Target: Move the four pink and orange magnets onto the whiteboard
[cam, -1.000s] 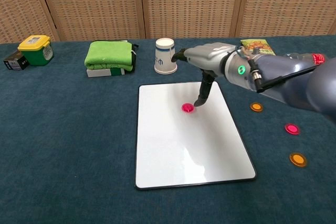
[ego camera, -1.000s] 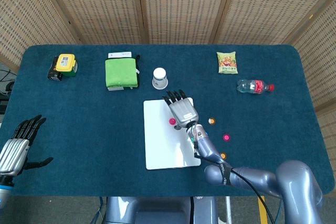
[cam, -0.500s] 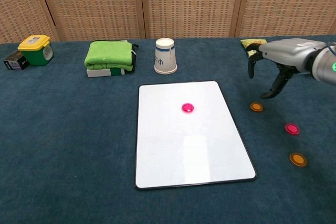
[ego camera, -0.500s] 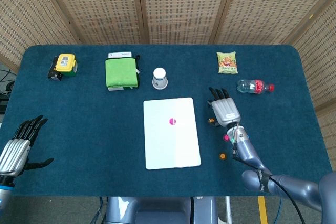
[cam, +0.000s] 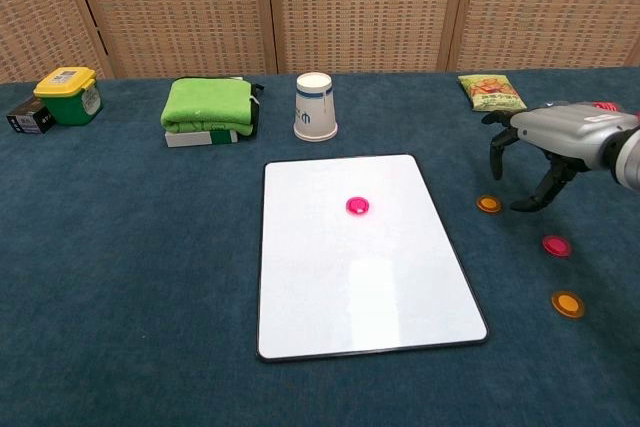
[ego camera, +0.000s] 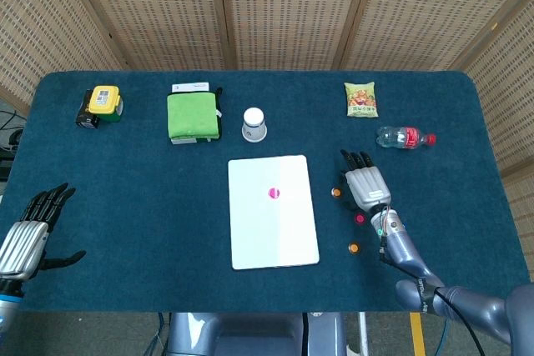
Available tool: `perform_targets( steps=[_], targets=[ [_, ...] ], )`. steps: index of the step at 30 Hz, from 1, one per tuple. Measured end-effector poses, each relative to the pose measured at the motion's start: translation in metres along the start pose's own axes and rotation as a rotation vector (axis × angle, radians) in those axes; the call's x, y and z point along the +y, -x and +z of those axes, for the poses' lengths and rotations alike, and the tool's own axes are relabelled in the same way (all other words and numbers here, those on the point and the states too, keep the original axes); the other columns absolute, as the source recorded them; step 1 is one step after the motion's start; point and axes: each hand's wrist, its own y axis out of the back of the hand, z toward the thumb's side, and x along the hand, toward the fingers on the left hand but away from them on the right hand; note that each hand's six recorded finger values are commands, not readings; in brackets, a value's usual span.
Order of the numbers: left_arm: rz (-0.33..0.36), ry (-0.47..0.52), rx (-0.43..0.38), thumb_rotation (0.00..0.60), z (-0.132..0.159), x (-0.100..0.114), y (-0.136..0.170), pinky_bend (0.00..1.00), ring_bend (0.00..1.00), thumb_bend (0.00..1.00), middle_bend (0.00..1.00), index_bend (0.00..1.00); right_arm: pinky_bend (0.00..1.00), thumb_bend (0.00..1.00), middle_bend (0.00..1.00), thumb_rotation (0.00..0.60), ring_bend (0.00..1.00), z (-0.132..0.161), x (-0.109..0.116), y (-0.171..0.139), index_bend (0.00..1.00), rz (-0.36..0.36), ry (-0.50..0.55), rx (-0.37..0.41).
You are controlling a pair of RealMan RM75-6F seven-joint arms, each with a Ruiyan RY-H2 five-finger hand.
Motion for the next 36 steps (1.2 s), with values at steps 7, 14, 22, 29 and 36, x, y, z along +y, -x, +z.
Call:
perform_targets(
  steps=[7, 14, 22, 29, 36],
  targets=[
    [-0.004, 0.003, 0.003, 0.6, 0.0, 0.0, 0.0, 0.0, 0.0, 0.02, 0.0, 0.0, 0.0, 0.31, 0.0, 0.6, 0.0, 0.003, -0.008, 0.006, 0.43, 0.01, 0.01, 0.0],
    [-0.004, 0.004, 0.005, 0.6, -0.001, 0.0, 0.0, 0.0, 0.0, 0.02, 0.0, 0.0, 0.0, 0.31, 0.0, 0.6, 0.0, 0.009, -0.011, 0.012, 0.43, 0.02, 0.01, 0.006],
    [-0.005, 0.006, 0.007, 0.6, -0.001, 0.0, 0.0, 0.0, 0.0, 0.02, 0.0, 0.0, 0.0, 0.31, 0.0, 0.6, 0.0, 0.01, -0.013, 0.017, 0.43, 0.032, 0.004, -0.001],
    [-0.006, 0.006, 0.008, 0.6, -0.001, 0.0, 0.0, 0.0, 0.0, 0.02, 0.0, 0.0, 0.0, 0.31, 0.0, 0.6, 0.0, 0.011, -0.014, 0.021, 0.43, 0.038, 0.006, -0.011],
    [-0.008, 0.006, 0.009, 0.6, -0.001, 0.0, 0.0, 0.0, 0.0, 0.02, 0.0, 0.0, 0.0, 0.31, 0.0, 0.6, 0.0, 0.014, -0.016, 0.024, 0.43, 0.047, 0.004, -0.011]
  ],
)
